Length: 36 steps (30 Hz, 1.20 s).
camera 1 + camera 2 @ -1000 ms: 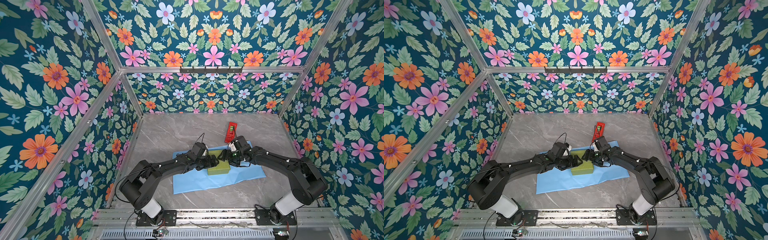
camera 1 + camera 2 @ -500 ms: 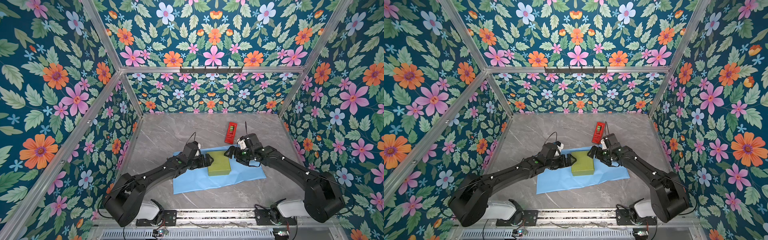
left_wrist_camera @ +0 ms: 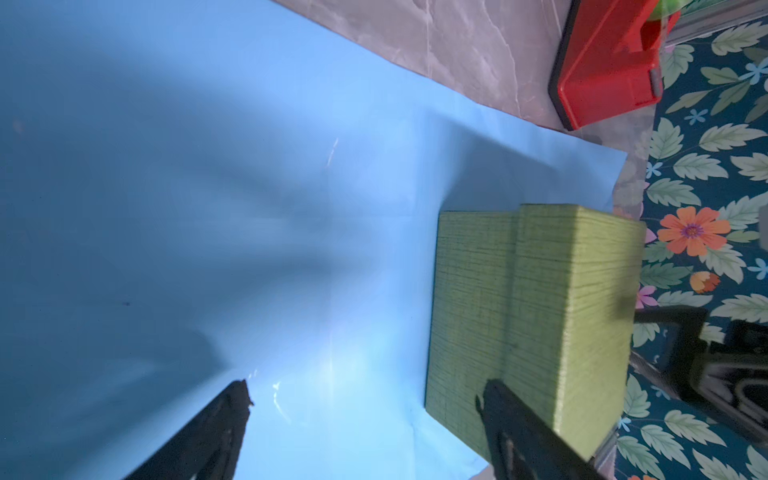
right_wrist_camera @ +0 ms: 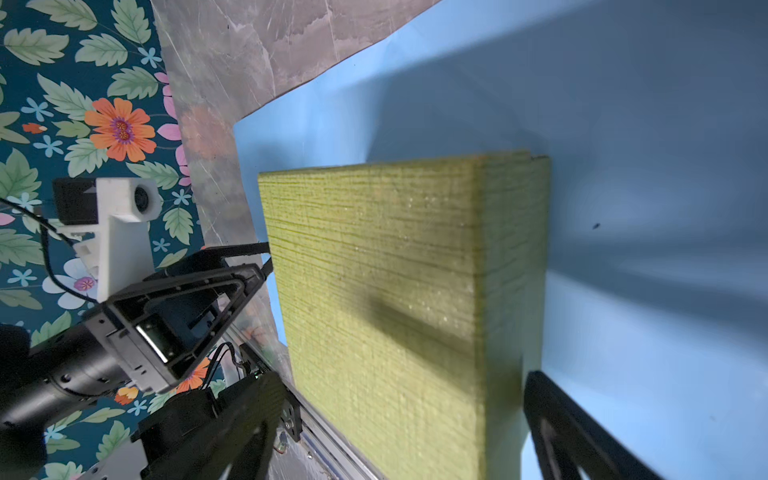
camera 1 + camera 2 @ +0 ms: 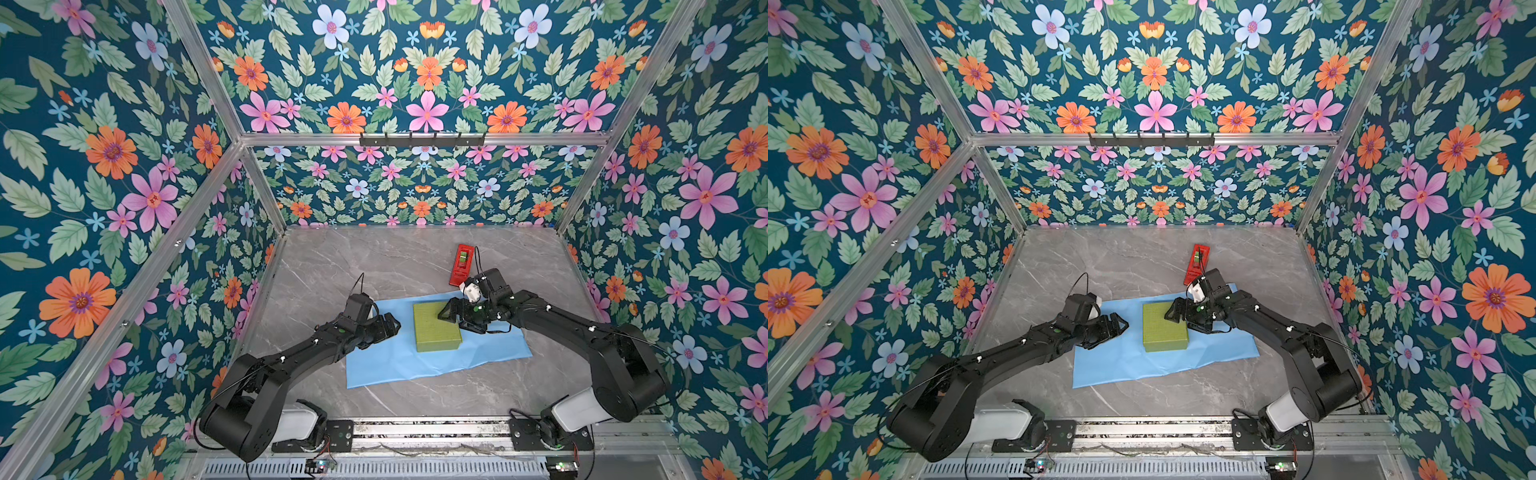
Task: Wrap the gift box in paper
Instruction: 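Open both grippers and draw them back from the box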
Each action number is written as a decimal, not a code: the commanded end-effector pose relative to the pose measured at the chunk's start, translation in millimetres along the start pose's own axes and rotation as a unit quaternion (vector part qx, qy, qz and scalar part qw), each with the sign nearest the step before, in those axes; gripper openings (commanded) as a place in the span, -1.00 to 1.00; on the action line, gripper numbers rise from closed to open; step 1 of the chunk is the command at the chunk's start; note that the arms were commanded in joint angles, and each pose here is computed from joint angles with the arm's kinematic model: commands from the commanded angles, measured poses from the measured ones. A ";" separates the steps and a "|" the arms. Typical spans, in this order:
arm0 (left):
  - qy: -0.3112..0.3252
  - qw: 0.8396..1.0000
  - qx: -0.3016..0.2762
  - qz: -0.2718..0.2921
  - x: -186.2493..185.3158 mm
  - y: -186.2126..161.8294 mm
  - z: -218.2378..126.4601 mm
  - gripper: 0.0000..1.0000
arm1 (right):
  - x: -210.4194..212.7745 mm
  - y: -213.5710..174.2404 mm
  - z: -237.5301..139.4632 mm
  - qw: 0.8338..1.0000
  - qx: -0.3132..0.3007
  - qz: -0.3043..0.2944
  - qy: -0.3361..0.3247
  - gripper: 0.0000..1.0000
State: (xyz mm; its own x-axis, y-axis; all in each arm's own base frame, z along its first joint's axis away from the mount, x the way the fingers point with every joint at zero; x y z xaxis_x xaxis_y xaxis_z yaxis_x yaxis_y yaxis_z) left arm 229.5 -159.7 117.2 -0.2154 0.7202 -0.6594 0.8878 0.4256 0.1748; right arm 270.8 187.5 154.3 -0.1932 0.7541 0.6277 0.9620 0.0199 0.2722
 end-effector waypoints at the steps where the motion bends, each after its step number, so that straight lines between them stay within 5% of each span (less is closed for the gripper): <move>1: -0.010 1.000 -0.001 0.007 0.1 1.5 0.8 0.80 | 3.1 2.9 2.4 1.000 -0.003 -0.006 0.008 0.82; 36: 0.037 0.999 -0.006 0.014 20.6 3.8 12.4 0.85 | 2.8 0.8 -12.6 0.999 -0.003 -0.021 -0.025 0.88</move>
State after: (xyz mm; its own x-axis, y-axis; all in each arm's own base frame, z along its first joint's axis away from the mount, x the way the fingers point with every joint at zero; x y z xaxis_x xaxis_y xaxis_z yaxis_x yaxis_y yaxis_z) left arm 235.2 -157.4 103.1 -0.1994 0.7293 -0.6545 0.8892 0.4153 0.1919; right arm 272.0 190.2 159.7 -0.2133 0.7588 0.6154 0.9573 0.0366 0.2867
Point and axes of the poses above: each gripper's point midway between its finger pads, its own z axis out along the fingers, its own x axis along the line the jaws close on, y = z × x, the point moved 8 cm from there along -z, back along the fingers, and after that the axes turned 11 degrees about -z, right-handed, at the moved point
